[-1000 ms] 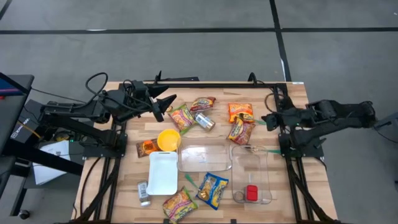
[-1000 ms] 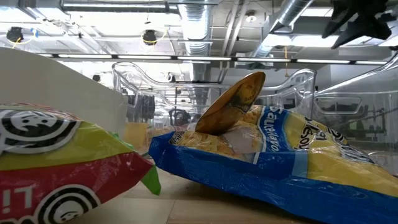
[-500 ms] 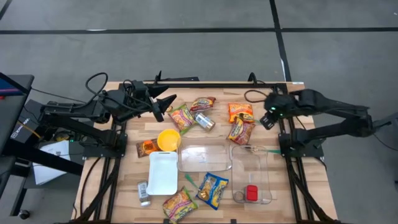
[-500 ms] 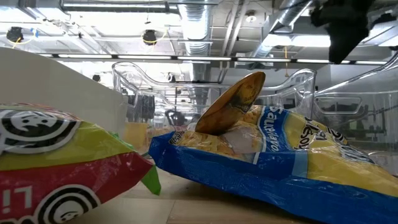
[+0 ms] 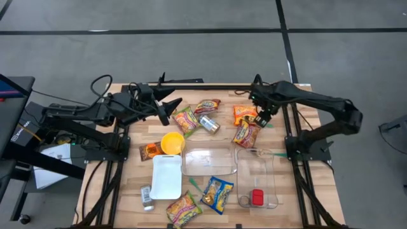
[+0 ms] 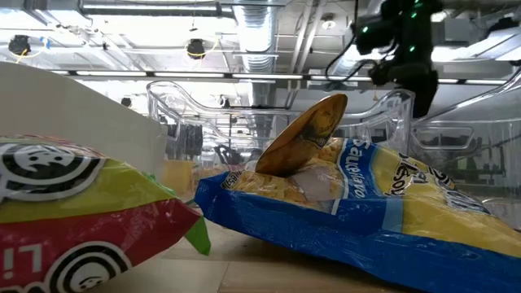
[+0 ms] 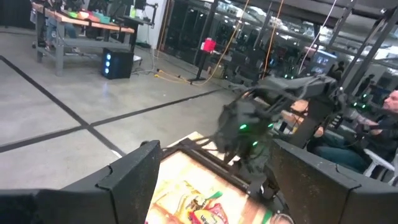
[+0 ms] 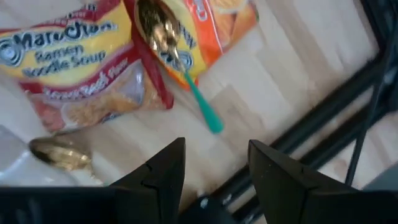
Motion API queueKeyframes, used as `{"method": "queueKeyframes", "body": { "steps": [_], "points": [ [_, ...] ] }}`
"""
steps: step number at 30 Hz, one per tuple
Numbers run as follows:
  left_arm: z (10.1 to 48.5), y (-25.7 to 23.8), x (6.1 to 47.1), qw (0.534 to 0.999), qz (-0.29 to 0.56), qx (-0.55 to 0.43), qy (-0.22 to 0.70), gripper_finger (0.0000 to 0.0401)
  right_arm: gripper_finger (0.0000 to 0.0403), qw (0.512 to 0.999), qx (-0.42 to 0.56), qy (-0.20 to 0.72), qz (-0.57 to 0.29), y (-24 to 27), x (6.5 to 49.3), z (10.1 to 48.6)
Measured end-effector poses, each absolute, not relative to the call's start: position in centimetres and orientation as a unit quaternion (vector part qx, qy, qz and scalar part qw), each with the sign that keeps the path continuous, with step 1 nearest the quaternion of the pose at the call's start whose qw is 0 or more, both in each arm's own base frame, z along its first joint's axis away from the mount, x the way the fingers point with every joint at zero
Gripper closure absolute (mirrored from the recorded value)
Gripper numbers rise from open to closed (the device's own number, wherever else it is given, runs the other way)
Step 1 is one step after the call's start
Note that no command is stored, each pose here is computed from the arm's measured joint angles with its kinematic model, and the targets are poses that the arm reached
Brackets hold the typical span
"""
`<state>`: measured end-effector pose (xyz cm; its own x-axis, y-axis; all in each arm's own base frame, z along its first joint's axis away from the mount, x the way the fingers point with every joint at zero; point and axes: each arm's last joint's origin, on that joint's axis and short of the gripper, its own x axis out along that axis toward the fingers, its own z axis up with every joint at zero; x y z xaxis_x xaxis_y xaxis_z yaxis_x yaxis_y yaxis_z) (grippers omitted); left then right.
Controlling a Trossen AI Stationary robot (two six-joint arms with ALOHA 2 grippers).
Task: Pick & Place Food Item
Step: Put the green spoon into the white bin
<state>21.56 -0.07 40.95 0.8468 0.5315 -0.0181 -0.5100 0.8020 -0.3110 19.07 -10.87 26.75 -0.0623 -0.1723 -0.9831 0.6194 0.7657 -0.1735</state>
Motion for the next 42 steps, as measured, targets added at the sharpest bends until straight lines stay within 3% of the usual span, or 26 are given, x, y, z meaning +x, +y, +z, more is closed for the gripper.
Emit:
{"method": "queueKeyframes", "body": {
  "steps": [15, 30, 42],
  "points": [
    [40.5, -0.1, 22.0, 0.948, 0.276, -0.159, -0.024, 0.0104, 0.0235, 0.633, 0.174, 0.718, -0.229, -12.4, 18.5, 18.5],
    [40.7, -0.1, 22.0, 0.944, 0.274, -0.178, -0.037, 0.0104, 0.0238, 0.705, 0.184, 0.635, -0.257, -12.4, 17.6, 16.2],
    [40.7, -0.1, 22.0, 0.943, 0.274, -0.186, -0.041, 0.0104, 0.0312, 0.678, 0.21, 0.66, -0.246, -12.4, 17.7, 13.5]
  ]
}}
